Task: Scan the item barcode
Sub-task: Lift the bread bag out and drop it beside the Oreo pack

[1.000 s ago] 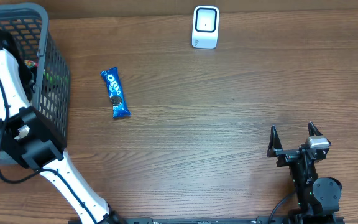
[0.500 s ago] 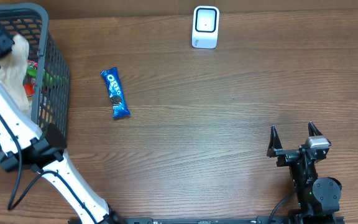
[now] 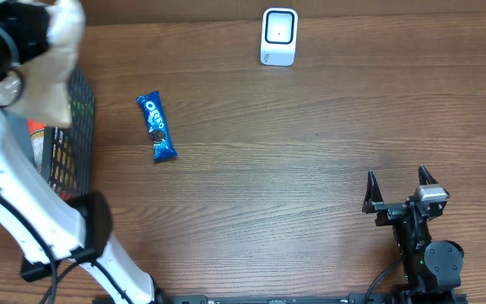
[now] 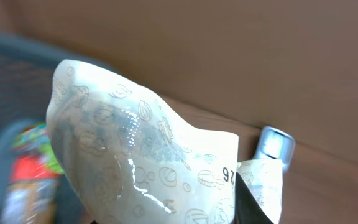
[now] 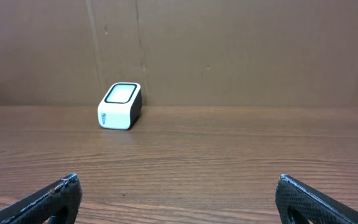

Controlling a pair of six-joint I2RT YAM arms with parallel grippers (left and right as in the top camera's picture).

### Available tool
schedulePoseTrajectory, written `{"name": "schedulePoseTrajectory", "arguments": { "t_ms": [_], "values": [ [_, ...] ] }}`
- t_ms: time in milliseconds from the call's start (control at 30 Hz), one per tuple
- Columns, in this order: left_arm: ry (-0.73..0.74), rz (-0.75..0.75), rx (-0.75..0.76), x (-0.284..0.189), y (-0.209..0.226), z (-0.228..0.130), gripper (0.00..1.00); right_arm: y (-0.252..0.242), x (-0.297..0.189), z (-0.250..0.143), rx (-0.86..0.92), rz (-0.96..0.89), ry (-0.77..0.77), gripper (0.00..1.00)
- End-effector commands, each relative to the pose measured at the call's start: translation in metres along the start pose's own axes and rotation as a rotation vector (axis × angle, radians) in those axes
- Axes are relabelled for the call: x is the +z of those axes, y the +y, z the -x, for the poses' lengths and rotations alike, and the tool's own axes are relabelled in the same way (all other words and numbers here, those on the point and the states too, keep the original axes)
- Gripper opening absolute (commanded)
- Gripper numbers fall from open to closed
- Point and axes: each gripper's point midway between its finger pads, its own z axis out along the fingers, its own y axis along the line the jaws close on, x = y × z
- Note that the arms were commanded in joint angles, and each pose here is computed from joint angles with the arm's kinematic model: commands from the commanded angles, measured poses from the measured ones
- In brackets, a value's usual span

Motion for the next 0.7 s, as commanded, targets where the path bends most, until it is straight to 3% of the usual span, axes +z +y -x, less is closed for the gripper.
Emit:
{"name": "schedulePoseTrajectory", "arguments": {
  "t_ms": [0,200,400,667],
  "values": [
    [0.020,-0.097,0.107,-0.002,-0.046,-0.012,0.04,-0.002,0.000,-0.003,-0.007,-0.008,0.000,1.00],
    [0.195,-0.001,0.204,0.042,-0.079,-0.060,0.04,-0.002,0.000,-0.003,-0.007,-0.008,0.000,1.00],
    [0.386,0.236,0.246,0.097,-0.071,-0.118,0.04,-0.001,0.000,-0.003,-0.007,-0.007,0.000,1.00],
    [0.626,0.309,0.260,0.183,-0.066,-0.202,0.04,-0.001,0.000,-0.003,-0.007,-0.007,0.000,1.00]
  ]
}}
